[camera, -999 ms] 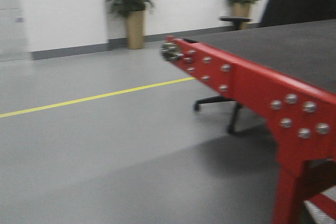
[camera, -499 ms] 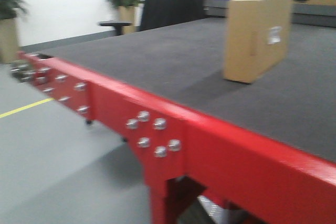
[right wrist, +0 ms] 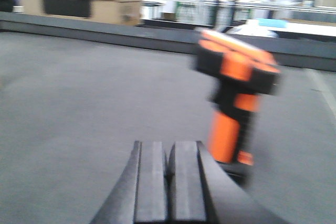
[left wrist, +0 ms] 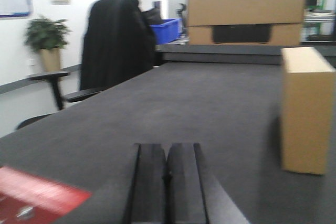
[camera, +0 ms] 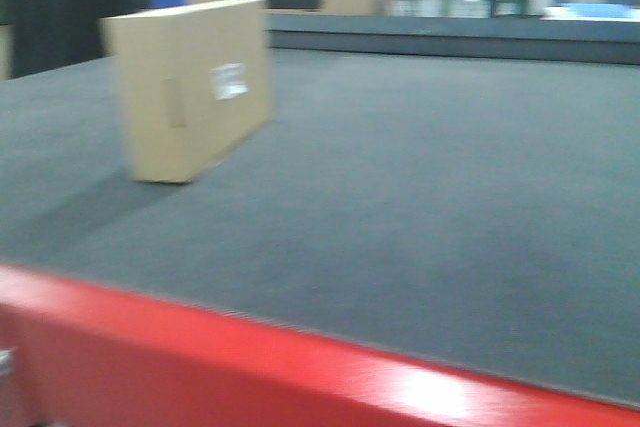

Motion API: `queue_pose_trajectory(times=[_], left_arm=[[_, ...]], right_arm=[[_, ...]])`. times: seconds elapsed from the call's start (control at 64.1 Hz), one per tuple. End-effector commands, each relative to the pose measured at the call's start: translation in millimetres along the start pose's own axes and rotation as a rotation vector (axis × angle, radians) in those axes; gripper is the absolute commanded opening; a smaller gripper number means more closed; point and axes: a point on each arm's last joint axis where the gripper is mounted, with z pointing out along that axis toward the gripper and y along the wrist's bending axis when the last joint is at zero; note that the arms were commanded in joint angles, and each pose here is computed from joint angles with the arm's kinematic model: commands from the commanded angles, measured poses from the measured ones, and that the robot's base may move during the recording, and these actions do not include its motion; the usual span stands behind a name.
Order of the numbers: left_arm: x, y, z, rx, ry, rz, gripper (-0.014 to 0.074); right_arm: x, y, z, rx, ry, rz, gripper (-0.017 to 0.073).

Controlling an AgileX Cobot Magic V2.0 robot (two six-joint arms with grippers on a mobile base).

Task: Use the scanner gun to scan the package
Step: 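Turn the base to face the table with the box and scanner, then reach the left gripper to the tan box and grasp it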

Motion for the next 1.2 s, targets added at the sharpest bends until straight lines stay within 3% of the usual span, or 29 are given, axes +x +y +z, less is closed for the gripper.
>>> queue_pose_trajectory(times=[0.0,0.25,1.186], left_arm=[[-2.9,-0.1,-0.3,0.004,-0.025,-0.012,-0.0111],[-3.2,-3.8,-0.5,0.070,-0.030,-0.018,-0.0111],[-3.2,-3.4,-0.5,0.063,-0.030,-0.018,-0.0111]], right_arm=[[-1.9,-0.3,-0.2,0.004,-0.020,-0.008,-0.0153],[-1.9,-0.3,-0.2,0.004,-0.020,-0.008,-0.0153],[-1.9,-0.3,-0.2,0.004,-0.020,-0.008,-0.0153]])
